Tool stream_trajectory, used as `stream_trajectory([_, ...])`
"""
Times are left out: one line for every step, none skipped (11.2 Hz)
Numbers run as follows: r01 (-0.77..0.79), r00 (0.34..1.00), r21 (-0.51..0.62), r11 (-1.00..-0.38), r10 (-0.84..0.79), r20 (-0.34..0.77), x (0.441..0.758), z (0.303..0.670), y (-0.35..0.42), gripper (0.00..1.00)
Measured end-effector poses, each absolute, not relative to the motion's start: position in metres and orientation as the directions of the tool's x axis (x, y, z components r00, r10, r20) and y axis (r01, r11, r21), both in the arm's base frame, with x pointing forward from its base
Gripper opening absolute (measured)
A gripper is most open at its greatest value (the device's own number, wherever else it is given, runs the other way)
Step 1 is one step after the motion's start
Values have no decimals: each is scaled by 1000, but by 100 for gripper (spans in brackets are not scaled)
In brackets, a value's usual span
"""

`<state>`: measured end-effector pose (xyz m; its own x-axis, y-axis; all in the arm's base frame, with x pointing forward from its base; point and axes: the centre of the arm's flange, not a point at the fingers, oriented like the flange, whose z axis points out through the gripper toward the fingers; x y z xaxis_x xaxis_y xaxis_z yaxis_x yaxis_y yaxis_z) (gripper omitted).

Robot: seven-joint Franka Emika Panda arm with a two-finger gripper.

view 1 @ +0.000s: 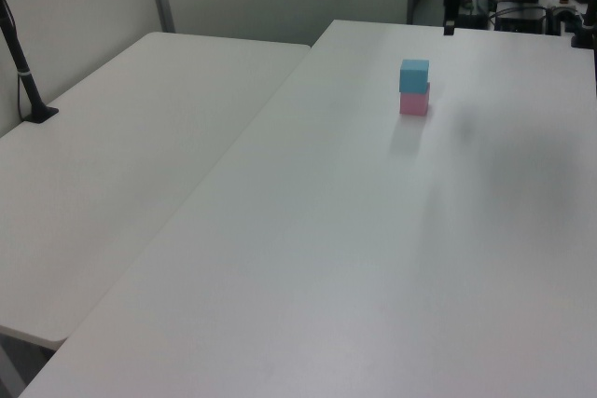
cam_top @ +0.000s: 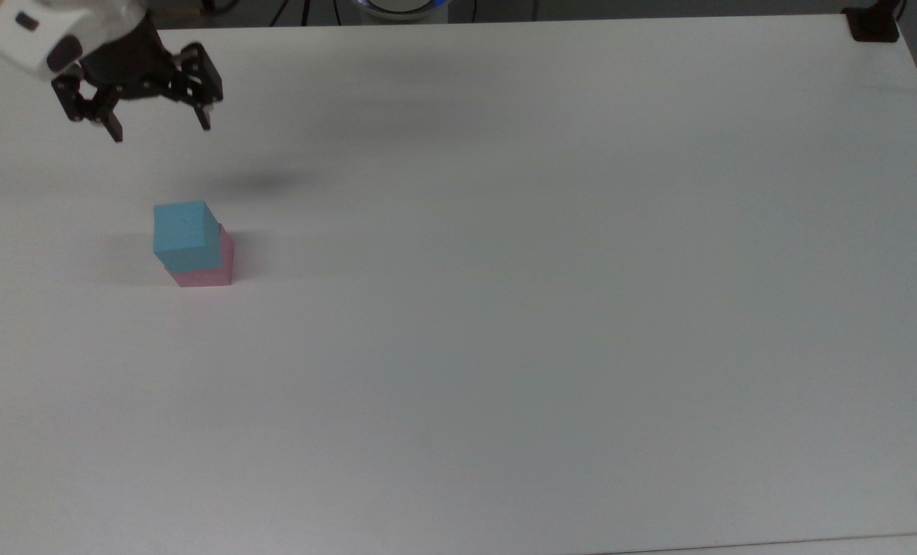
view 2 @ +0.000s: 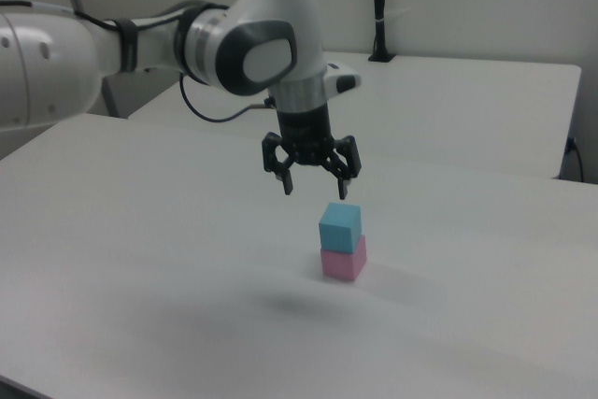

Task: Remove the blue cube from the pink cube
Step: 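Lower the gripper and close it on the light-blue cube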

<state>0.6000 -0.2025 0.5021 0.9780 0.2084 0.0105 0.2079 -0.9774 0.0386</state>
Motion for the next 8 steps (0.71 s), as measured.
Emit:
stream_trajectory([162, 986, 47, -986, 163, 20, 609, 486, -205, 100])
stream_trajectory([125, 992, 52, -991, 126, 27, 617, 471, -206, 100])
stream_trajectory([102, 994, 55, -993, 104, 28, 623, 458, -206, 100])
stream_trajectory([90, 995, 58, -994, 92, 30, 628, 447, -205, 100])
stream_trajectory([76, 996, 62, -995, 79, 36, 632, 440, -205, 100])
stream_trajectory([59, 997, 65, -996, 62, 43, 635, 433, -206, 100])
stream_trajectory([42, 998, 67, -997, 45, 48, 638, 427, -206, 100])
stream_trajectory([30, 998, 68, -997, 34, 53, 642, 419, -204, 100])
